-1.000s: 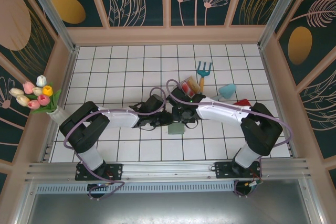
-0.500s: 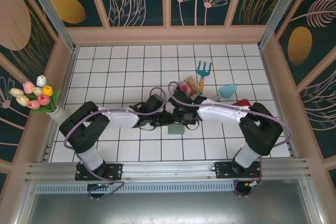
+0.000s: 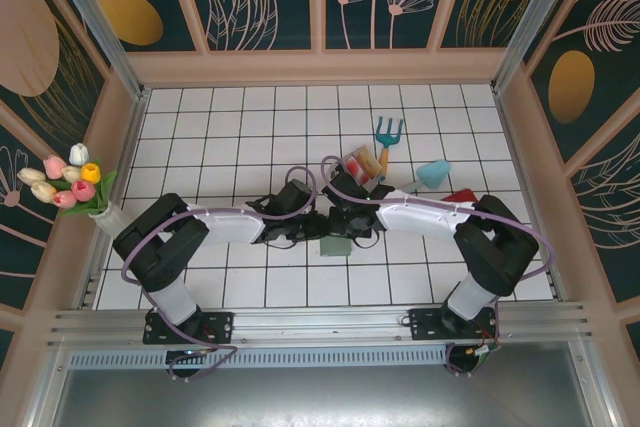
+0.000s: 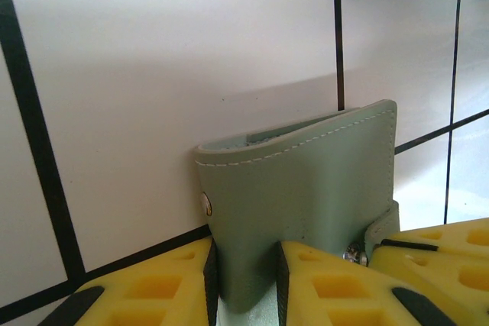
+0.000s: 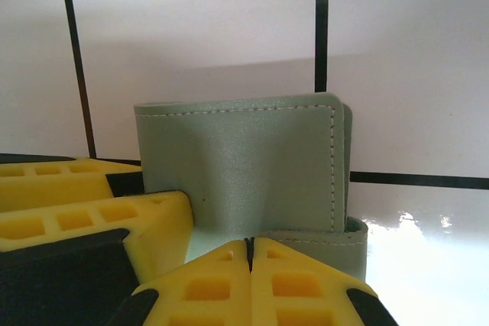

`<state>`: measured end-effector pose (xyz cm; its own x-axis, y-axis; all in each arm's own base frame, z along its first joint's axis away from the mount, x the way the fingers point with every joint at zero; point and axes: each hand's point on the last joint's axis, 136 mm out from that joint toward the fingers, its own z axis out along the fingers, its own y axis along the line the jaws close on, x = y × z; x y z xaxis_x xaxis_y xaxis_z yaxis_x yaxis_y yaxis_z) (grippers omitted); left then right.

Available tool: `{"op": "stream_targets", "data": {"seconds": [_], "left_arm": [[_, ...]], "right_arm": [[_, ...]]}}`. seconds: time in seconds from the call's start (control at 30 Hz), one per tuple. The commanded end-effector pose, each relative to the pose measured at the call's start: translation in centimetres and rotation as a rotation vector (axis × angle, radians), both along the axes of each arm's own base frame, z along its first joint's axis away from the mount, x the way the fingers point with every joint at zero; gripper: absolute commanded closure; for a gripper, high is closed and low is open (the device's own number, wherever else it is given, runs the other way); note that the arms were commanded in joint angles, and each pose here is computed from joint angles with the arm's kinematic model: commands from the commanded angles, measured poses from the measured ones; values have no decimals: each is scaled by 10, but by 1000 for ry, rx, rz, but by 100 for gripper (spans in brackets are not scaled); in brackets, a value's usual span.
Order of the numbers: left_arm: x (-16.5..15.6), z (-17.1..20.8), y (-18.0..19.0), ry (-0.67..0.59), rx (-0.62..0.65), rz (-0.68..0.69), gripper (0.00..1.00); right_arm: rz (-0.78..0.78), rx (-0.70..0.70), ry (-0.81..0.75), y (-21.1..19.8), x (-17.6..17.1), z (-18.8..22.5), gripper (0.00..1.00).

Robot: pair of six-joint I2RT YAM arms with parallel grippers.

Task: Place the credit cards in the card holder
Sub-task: Close the button on the card holder.

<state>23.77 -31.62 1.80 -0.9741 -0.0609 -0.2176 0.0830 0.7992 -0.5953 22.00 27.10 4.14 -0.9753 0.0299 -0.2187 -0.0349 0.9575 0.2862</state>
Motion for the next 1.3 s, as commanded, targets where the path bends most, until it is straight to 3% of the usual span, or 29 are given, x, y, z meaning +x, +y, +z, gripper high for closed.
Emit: {"op": "stream_targets", "data": {"seconds": [0.0,0.13,0.43,0.77,0.93,1.07,1.17,1.27], "left_arm": [[-15,-20,9,55,57,-8,72],[-15,-20,9,55,57,-9,73],[-15,-20,10,57,54,-1,73],[-16,-21,10,68,44,9,74],[-16,-21,9,70,43,5,74],[-13,-15,10,43,41,9,72],[-4,9,12,-31,17,42,64],[10,38,21,-141,10,101,56]], "right_arm": [[-3,-43,59,-10,-8,-22,100],[-12,-110,88,-23,-17,-36,100],[-2,-120,146,-31,-38,-55,100],[-22,-110,103,-52,-65,-73,100],[-50,-179,152,-72,-78,-99,100],[-37,-99,40,-42,-47,-59,100],[-61,30,-122,-19,-9,4,75],[-118,128,-347,-22,28,81,43]]}}
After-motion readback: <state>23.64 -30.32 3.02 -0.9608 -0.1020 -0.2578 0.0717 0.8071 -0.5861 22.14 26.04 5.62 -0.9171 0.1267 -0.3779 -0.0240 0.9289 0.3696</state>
